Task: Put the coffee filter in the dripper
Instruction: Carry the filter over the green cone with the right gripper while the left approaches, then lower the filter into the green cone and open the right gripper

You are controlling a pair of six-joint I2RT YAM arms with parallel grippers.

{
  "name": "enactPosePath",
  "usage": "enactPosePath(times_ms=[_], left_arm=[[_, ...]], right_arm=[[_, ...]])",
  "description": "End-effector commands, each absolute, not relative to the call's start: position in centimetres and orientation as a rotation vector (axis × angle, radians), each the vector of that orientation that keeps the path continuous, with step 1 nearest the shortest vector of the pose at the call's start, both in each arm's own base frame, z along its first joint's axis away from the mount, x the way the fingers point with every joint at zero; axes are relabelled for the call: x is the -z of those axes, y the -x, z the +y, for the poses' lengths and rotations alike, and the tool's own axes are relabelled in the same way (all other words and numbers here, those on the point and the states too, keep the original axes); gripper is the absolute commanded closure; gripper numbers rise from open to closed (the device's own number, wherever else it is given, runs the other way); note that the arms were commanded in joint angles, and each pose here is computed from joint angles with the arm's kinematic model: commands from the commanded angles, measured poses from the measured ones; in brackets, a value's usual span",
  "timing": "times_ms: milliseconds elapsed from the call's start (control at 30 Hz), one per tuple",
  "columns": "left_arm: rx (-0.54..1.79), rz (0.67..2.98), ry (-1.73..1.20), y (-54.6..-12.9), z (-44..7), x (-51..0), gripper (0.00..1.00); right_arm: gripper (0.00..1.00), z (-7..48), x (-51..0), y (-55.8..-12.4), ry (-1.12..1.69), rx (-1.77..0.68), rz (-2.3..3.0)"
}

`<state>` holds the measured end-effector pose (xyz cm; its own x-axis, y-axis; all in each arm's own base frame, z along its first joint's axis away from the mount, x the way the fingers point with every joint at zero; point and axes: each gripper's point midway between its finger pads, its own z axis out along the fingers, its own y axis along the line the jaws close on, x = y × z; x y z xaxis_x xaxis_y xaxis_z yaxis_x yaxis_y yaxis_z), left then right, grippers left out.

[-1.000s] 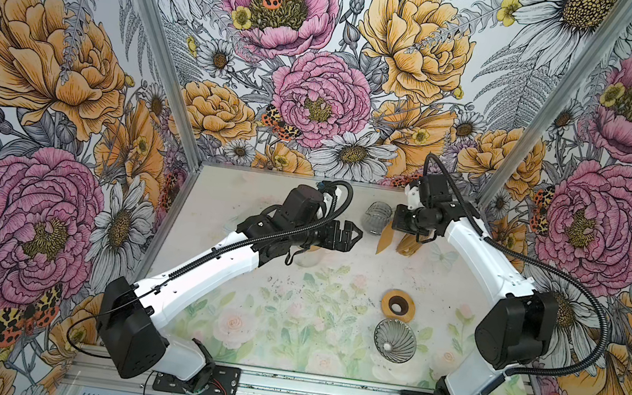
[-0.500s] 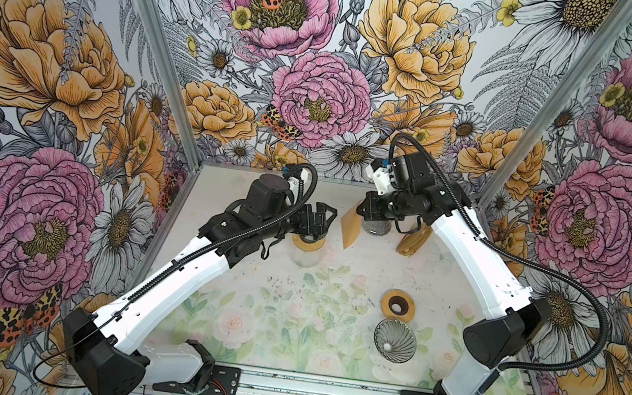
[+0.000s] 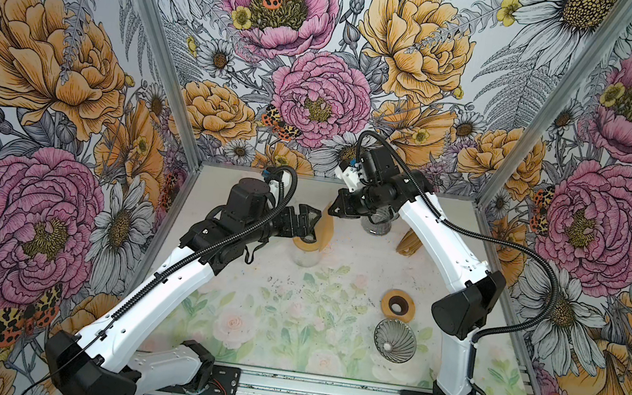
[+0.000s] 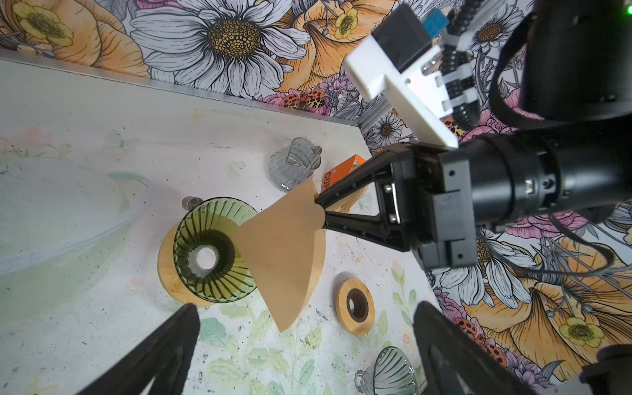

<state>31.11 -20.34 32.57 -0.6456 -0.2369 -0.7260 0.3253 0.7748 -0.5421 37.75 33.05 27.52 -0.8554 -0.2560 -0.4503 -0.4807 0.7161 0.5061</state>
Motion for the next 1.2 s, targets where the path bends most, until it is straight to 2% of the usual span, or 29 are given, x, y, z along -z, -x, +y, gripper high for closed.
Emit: enactPosePath(times_ms=[0, 200, 433, 667, 833, 1000, 1167], left_arm=[[0.855, 2.129, -0.082, -30.7, -19.8, -33.1, 0.01], [0.843, 2.132, -0.098, -31.0, -19.6, -33.1, 0.01], [0.826, 2.146, -0.096, -31.1, -19.5, -32.5, 0.01], [0.811, 2.211, -0.076, -31.6, -19.5, -31.5, 0.01], [0.787, 2.237, -0.093, -32.0, -19.6, -31.9, 0.01], [0.771, 2.263, -0.201, -32.2, -20.2, -32.4, 0.02], [0.752, 2.315, -0.314, -32.9, -20.4, -32.3, 0.08]], right_arm=[[0.9, 33.8, -27.3, -37.8, 0.555, -0.943, 2.598], [0.88, 33.6, -26.2, -38.6, 0.519, -0.894, 2.622], [0.74, 33.2, -26.2, -39.2, 0.483, -0.867, 2.623], [0.66, 32.2, -27.7, -38.9, 0.486, -0.802, 2.58], [0.6, 31.0, -29.4, -37.6, 0.495, -0.761, 2.535], [0.49, 29.4, -30.7, -35.6, 0.486, -0.764, 2.475], [0.47, 27.8, -31.4, -33.1, 0.432, -0.802, 2.415]])
